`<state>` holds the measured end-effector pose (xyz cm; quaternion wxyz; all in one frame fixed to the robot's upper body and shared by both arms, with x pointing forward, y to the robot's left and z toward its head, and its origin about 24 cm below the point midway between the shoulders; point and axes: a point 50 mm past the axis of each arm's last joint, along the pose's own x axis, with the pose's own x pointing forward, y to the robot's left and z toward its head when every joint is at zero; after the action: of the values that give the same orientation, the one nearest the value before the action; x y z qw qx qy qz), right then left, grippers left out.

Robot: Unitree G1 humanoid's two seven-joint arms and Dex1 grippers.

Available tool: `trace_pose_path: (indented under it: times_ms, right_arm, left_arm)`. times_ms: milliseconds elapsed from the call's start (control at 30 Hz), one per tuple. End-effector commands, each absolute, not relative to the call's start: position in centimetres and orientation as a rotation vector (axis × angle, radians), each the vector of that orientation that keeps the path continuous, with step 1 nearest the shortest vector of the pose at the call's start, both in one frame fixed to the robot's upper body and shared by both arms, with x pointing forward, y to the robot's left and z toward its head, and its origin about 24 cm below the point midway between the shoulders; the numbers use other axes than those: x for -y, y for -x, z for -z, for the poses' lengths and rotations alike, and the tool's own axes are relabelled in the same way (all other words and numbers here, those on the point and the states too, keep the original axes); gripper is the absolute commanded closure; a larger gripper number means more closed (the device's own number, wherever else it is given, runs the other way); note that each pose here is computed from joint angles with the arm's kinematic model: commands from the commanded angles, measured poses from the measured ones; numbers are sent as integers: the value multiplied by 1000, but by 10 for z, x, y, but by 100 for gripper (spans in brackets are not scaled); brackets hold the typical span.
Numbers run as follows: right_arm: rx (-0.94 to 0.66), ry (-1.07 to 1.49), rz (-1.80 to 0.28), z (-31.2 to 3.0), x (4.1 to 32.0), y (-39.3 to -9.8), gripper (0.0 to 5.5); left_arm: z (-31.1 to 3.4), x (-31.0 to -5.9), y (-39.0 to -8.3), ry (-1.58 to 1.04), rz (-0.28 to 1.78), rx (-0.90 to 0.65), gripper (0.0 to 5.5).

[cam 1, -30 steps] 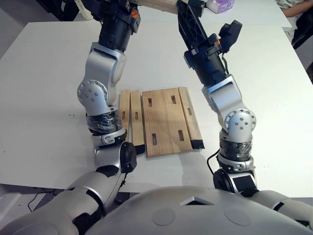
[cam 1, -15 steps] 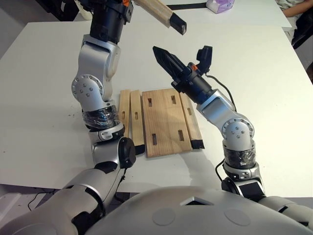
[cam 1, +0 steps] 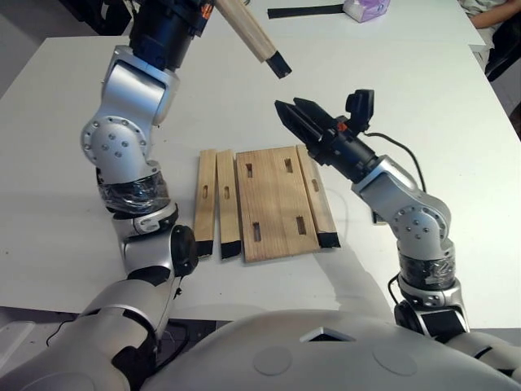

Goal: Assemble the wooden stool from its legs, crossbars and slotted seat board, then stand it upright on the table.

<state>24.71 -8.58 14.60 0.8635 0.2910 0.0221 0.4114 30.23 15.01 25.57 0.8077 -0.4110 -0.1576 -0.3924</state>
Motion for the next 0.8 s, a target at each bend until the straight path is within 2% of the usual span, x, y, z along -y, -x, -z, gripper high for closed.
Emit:
trace_pose_path:
  times_ms: [33,267,800]
  right_arm:
    - [-18,-590,-895,-155,80,-247,214]
    - [2,-583,-858,-157,78,-251,214]
    - [68,-576,-797,-170,89,-260,214]
  left_arm:
    - [-243,-141,-296,830,852,285,345]
    - [-241,-136,-291,829,861,258,345]
    - [-219,-135,-277,591,918,141,347]
